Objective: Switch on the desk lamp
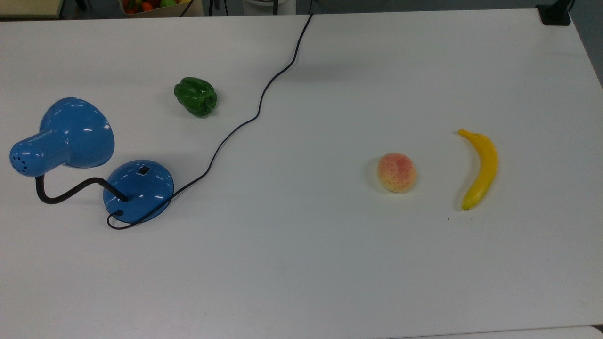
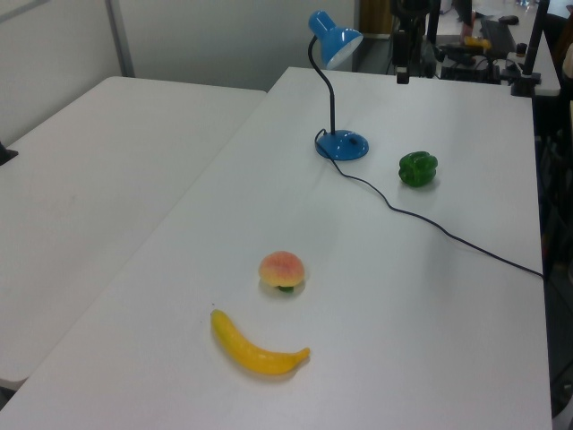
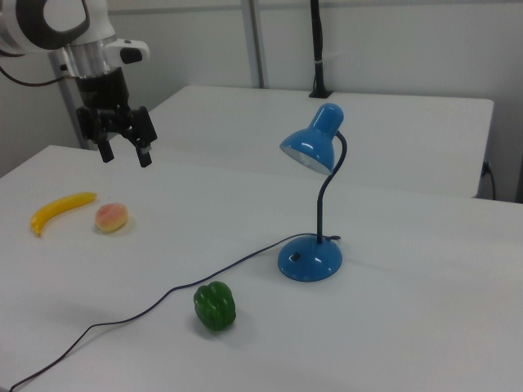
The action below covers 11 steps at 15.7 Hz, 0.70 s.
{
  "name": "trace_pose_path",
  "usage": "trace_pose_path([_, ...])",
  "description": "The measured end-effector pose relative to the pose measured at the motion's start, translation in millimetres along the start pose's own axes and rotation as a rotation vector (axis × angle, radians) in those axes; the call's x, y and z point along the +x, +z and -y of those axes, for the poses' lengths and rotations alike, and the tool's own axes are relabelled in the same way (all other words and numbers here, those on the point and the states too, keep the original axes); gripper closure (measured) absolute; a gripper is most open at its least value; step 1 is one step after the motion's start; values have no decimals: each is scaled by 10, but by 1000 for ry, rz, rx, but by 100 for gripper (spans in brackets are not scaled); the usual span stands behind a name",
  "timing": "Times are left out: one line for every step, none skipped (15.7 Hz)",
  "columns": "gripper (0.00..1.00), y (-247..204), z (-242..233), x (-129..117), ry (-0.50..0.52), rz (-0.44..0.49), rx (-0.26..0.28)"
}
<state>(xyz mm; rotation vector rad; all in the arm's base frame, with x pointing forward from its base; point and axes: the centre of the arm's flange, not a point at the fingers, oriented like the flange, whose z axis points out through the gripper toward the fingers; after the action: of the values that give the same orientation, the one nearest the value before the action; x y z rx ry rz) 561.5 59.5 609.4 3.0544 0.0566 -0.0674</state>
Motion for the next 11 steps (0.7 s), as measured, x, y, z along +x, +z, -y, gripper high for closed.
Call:
trace_pose_path([0,0,0,0,0,0,0])
trace_pose_path([0,0,0,0,4,0,0])
trace_pose_path([0,0,0,0,6,0,0])
trace_pose_path([0,0,0,0,8,0,0])
trace_pose_path([0,0,0,0,8,0,0])
trace_pose_path([0,0,0,0,9,0,0])
trace_pose_path([0,0,0,0,10,0,0])
trace_pose_path([0,0,0,0,11,0,0])
trace_pose_path([0,0,0,0,11,0,0])
trace_pose_path([0,0,0,0,11,0,0])
trace_pose_path([0,0,0,0,12,0,0])
